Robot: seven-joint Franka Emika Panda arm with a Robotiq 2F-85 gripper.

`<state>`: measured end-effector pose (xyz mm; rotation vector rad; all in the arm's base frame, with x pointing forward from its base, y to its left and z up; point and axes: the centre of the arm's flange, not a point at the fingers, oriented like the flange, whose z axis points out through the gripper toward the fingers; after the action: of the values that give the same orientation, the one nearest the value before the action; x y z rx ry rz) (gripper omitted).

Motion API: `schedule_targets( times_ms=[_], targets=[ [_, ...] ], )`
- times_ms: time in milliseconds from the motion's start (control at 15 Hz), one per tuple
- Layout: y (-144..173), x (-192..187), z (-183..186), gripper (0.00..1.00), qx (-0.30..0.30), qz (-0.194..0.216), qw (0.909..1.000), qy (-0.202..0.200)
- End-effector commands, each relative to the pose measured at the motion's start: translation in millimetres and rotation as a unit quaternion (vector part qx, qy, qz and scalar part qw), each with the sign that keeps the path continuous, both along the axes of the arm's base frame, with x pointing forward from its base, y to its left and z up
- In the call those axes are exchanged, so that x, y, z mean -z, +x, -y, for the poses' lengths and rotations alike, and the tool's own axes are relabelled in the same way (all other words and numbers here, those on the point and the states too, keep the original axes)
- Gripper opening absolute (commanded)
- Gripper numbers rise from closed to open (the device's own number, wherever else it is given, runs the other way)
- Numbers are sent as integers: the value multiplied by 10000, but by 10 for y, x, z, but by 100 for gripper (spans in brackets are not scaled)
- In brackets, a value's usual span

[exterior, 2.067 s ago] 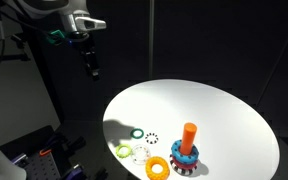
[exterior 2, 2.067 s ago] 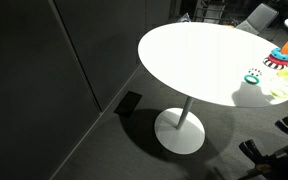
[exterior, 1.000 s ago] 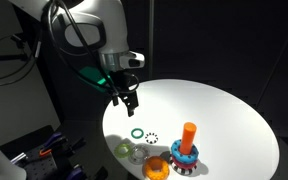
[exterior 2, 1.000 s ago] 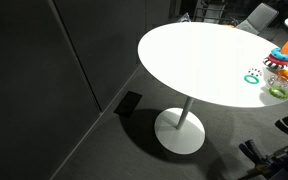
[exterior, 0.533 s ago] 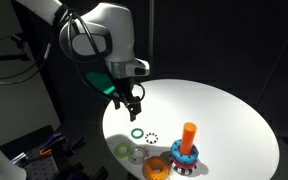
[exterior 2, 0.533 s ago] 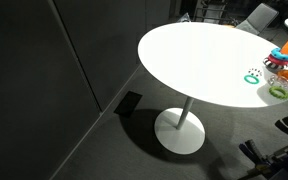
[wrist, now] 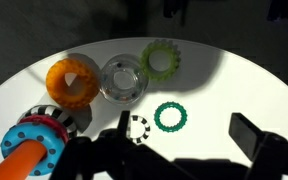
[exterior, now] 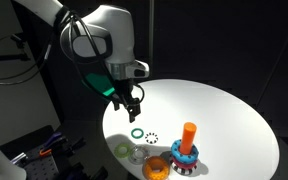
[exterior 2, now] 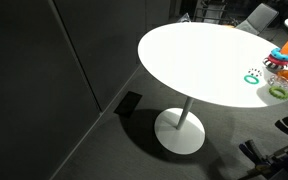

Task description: Pick up the clear ring and put it on the ring holder

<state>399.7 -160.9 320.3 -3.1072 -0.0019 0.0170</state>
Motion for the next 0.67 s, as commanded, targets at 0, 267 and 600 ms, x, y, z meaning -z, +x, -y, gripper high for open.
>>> schedule_targets(
  times_ms=[0,267,600],
  targets=[
    [44,160,-6,100,35,-43,10000,35],
    [45,356,0,100,33,-93,9999,-39],
    [24,665,90,100,194,-36,9997,-139]
  ],
)
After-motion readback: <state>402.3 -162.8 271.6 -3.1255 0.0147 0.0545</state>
